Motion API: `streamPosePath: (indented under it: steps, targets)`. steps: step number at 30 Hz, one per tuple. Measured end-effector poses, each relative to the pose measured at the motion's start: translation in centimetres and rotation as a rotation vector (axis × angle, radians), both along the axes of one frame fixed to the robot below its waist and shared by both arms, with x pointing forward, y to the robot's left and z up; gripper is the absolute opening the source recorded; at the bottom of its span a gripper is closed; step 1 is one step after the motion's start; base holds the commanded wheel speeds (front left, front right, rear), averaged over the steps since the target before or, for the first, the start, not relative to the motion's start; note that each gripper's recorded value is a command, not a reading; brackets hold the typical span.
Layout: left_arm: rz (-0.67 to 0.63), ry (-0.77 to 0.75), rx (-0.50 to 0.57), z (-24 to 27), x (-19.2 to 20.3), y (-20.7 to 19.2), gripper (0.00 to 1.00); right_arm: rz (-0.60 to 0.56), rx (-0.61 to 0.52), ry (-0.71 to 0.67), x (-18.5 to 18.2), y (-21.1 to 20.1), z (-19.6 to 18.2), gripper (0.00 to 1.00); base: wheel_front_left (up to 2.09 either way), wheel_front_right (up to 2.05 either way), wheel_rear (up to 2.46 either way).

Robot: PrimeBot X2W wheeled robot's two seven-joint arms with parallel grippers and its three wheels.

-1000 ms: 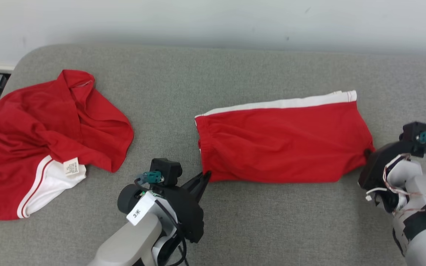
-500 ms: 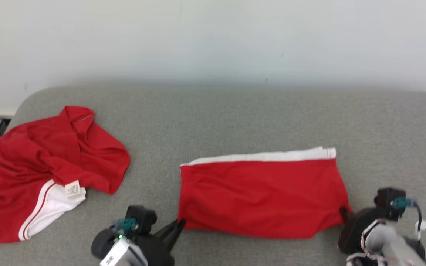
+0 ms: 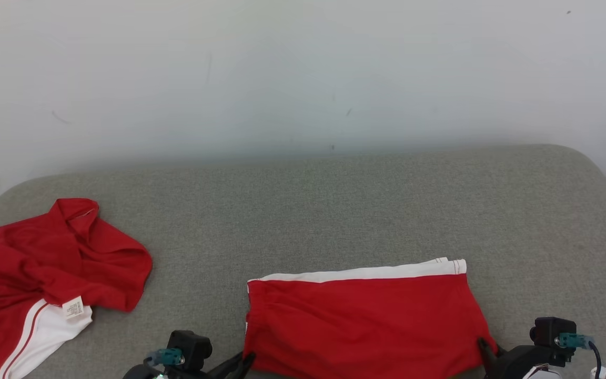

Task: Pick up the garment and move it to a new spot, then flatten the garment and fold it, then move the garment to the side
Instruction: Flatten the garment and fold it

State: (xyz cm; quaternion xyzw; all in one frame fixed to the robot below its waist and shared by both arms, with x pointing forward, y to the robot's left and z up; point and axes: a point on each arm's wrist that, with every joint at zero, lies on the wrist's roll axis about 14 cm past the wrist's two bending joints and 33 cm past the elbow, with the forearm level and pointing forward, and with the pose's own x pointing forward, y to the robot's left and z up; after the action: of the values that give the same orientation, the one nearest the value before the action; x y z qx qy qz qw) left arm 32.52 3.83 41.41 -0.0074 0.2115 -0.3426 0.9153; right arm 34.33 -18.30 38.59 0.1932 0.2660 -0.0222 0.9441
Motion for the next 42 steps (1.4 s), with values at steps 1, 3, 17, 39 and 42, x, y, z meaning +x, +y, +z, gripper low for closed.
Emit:
streamPosePath:
  steps: [1,3,17,39,42]
  targets:
    - [-0.006,0.000,0.002,0.0,0.0,-0.2,0.45,-0.002,0.002,0.001,-0.3,-0.1,0.0,1.00,0.00,0.00,0.00]
    - [-0.006,0.008,0.011,0.0,-0.1,-0.2,1.00,-0.007,0.014,-0.003,-0.4,-0.1,0.2,1.00,0.00,0.00,0.00]
    - [0.160,0.074,0.020,-1.6,-1.1,3.4,1.00,-0.036,0.013,-0.137,0.9,-0.8,4.2,1.00,0.00,0.00,0.00]
    - [0.573,-0.211,-0.363,8.6,2.0,8.4,1.00,-0.168,-0.054,-0.471,-1.5,-3.6,11.1,1.00,0.00,0.00,0.00]
    - [0.574,-0.251,-0.366,9.5,2.0,8.8,1.00,-0.182,-0.054,-0.492,-2.0,-3.9,11.4,1.00,0.00,0.00,0.00]
